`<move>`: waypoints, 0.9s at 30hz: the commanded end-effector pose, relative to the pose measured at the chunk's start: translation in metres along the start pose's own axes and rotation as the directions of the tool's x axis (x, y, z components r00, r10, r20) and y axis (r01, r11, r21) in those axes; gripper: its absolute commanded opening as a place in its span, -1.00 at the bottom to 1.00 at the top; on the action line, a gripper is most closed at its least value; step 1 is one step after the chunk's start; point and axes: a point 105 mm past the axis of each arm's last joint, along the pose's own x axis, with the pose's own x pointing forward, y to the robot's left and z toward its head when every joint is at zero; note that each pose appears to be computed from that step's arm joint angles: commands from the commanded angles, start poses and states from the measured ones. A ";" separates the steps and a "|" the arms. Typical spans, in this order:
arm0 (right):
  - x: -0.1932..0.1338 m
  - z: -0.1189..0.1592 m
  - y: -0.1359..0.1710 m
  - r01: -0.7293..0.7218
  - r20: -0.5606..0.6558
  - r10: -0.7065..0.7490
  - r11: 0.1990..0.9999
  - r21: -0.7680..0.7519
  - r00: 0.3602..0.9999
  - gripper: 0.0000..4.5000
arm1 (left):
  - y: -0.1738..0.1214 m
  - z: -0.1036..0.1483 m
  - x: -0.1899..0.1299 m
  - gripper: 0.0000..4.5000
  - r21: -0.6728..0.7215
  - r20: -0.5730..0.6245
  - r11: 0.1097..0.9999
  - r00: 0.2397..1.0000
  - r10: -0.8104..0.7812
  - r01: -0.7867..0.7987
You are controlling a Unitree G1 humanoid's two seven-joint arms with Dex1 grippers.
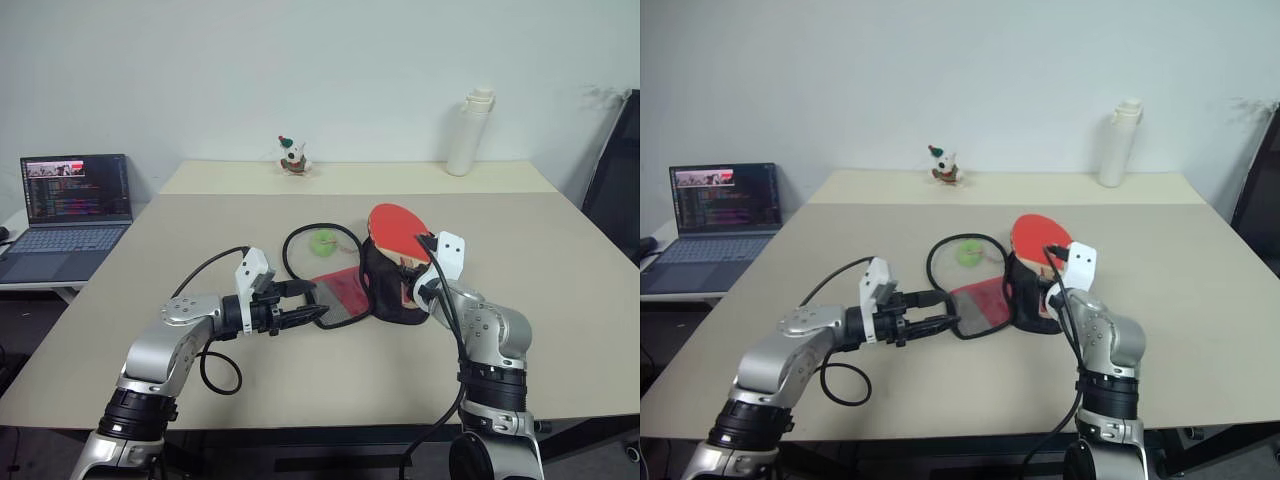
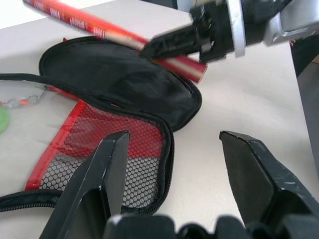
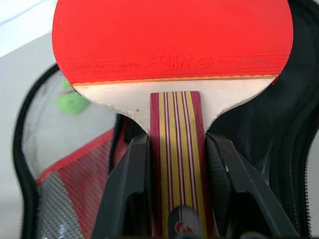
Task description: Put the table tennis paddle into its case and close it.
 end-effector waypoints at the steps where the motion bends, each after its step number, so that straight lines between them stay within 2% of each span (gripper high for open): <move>1: 0.001 0.013 0.004 -0.007 0.073 0.009 1.000 -0.024 0.997 -0.51 | -0.002 0.011 -0.003 0.40 0.041 0.020 0.999 1.000 0.002 -0.003; 13: 0.009 0.000 -0.012 0.089 0.056 -0.087 0.995 -0.036 0.995 -0.51 | -0.003 0.009 -0.006 0.40 0.042 0.014 0.999 1.000 0.004 -0.005; 21: 0.007 -0.001 -0.009 0.087 0.066 -0.084 0.994 -0.058 0.994 0.64 | -0.003 0.007 -0.008 0.40 0.040 0.012 0.999 1.000 0.010 -0.010; 23: 0.003 0.004 0.001 0.040 0.086 -0.031 0.994 -0.103 0.996 0.95 | -0.002 0.007 -0.009 0.40 0.041 0.012 0.999 1.000 0.016 -0.017; 27: -0.021 0.019 0.031 -0.157 0.120 0.199 0.944 -0.289 0.973 0.95 | 0.005 0.006 -0.016 0.40 0.041 0.013 0.997 0.998 0.059 -0.060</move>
